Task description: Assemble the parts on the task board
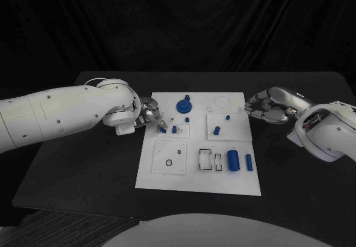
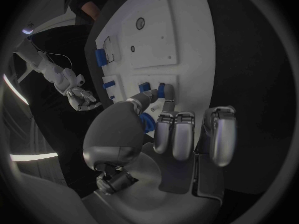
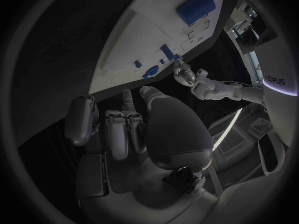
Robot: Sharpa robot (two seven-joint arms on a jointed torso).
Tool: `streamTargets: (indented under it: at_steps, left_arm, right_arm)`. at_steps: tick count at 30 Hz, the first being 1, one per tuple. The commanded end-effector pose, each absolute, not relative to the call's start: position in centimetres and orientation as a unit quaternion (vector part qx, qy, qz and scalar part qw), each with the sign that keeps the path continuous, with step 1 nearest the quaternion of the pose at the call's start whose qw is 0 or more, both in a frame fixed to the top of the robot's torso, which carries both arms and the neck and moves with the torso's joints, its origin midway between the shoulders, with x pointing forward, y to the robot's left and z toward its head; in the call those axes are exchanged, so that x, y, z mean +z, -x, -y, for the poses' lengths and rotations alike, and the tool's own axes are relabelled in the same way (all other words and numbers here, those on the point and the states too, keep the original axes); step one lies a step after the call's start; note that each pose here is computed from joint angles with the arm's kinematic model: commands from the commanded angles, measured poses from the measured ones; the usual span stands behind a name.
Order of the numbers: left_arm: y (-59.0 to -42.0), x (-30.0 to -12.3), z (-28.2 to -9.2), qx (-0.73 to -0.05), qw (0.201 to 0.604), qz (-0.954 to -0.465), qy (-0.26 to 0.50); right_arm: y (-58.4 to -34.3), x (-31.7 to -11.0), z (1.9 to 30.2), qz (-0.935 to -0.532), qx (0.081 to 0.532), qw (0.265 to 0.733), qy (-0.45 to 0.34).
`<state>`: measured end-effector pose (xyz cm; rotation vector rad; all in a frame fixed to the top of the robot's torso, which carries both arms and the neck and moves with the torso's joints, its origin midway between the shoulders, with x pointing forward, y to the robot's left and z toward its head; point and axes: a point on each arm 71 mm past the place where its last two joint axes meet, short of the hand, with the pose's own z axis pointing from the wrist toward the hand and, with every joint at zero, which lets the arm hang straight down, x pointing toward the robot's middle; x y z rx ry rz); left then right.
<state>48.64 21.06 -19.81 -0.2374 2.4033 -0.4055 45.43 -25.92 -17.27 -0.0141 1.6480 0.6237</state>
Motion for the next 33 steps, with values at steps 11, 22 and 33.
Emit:
streamTargets:
  at_steps: [11,22,33]
  left_arm:
    - [-48.24,-20.70,-20.87,-0.154,0.319,-0.931,0.082]
    - [-48.35,-20.84,-21.09,-0.149,0.319,-0.932,0.085]
    - [-48.27,-20.79,-21.67,-0.146,0.324,-0.930,0.094]
  right_arm:
    - [-45.45,-17.40,26.00,-0.723,0.269,0.637,0.002]
    - [-45.45,-17.41,25.99,-0.723,0.269,0.636,0.002]
    - [-45.43,-17.39,26.04,-0.723,0.269,0.637,0.002]
